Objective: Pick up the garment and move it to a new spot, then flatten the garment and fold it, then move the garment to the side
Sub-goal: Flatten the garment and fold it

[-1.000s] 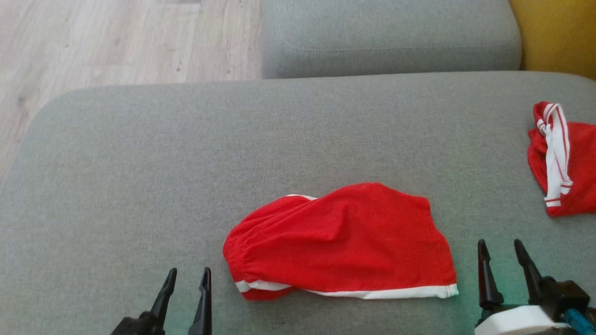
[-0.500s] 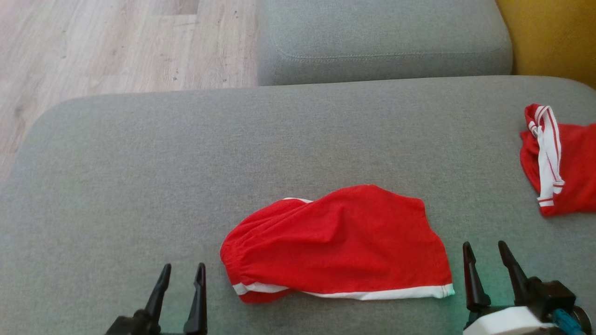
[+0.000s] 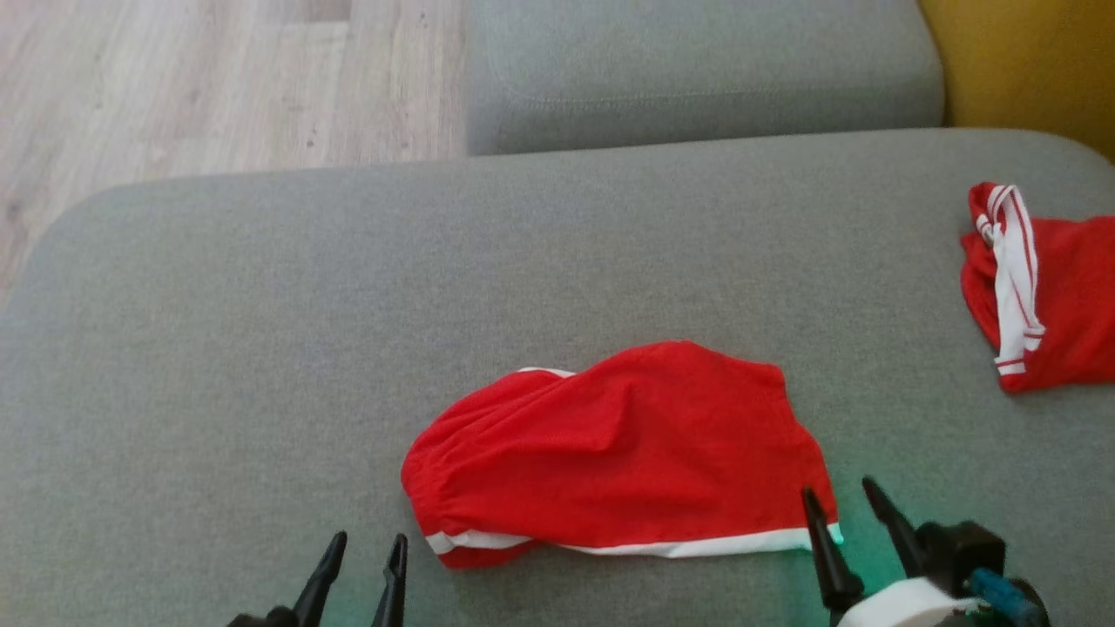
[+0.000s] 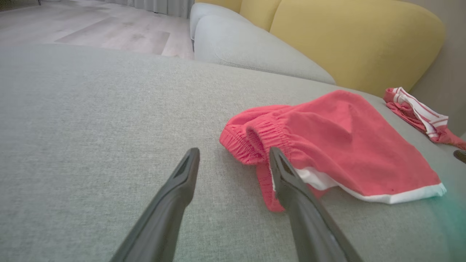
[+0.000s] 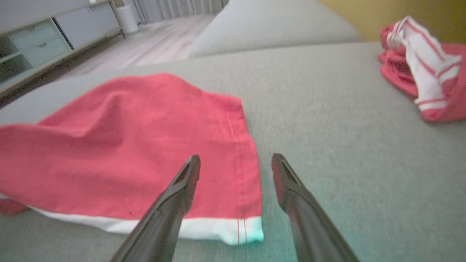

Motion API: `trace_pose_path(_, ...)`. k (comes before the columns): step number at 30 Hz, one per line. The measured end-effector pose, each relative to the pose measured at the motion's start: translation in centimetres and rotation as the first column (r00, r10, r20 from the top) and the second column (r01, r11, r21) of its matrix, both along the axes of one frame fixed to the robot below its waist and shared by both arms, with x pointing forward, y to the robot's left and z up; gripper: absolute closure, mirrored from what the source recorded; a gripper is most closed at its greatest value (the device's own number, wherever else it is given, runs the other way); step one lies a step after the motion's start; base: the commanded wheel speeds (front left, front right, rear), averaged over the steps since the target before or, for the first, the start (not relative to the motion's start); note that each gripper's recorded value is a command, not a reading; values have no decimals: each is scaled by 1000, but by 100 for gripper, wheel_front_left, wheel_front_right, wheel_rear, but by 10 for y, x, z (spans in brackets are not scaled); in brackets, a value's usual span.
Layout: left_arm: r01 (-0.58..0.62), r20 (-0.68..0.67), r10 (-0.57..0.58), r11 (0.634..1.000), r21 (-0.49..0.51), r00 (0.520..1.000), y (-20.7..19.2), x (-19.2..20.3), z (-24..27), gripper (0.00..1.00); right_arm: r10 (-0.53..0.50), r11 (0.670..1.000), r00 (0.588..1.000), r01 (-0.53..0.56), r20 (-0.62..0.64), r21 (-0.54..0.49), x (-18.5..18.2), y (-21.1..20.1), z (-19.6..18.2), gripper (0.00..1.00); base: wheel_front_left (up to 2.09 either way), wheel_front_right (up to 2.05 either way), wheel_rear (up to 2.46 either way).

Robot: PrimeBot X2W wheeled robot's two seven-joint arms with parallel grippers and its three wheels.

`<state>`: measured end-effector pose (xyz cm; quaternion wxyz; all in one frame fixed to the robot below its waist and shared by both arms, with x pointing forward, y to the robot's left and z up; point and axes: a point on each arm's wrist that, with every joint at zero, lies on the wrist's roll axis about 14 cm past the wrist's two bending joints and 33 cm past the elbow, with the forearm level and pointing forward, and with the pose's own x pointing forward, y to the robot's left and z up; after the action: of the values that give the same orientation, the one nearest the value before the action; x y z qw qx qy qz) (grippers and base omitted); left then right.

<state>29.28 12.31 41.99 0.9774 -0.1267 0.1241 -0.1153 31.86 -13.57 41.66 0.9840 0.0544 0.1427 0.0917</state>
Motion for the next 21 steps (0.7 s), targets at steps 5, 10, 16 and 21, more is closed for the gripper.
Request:
trace_pose_path(5, 79, -88, -82, 996, -37, 993, -16, -8, -10, 0, 23, 999, 987, -28, -161, -27, -16, 2, -30, 0, 0, 0, 0)
trace_pose_path(10, 121, -160, -131, 990, -72, 978, -25, -15, -21, 0, 35, 998, 971, -47, -238, -42, -21, 3, -46, 0, 0, 0, 0)
trace_pose_path(16, 140, -194, -153, 987, -81, 969, -26, -13, -27, 0, 43, 997, 949, -63, -314, -54, -29, 4, -62, 0, 0, 0, 0)
trace_pose_path(21, 147, -199, -165, 984, -102, 966, -31, -10, -28, 0, 44, 996, 948, -66, -315, -60, -28, 4, -62, 0, 0, 0, 0)
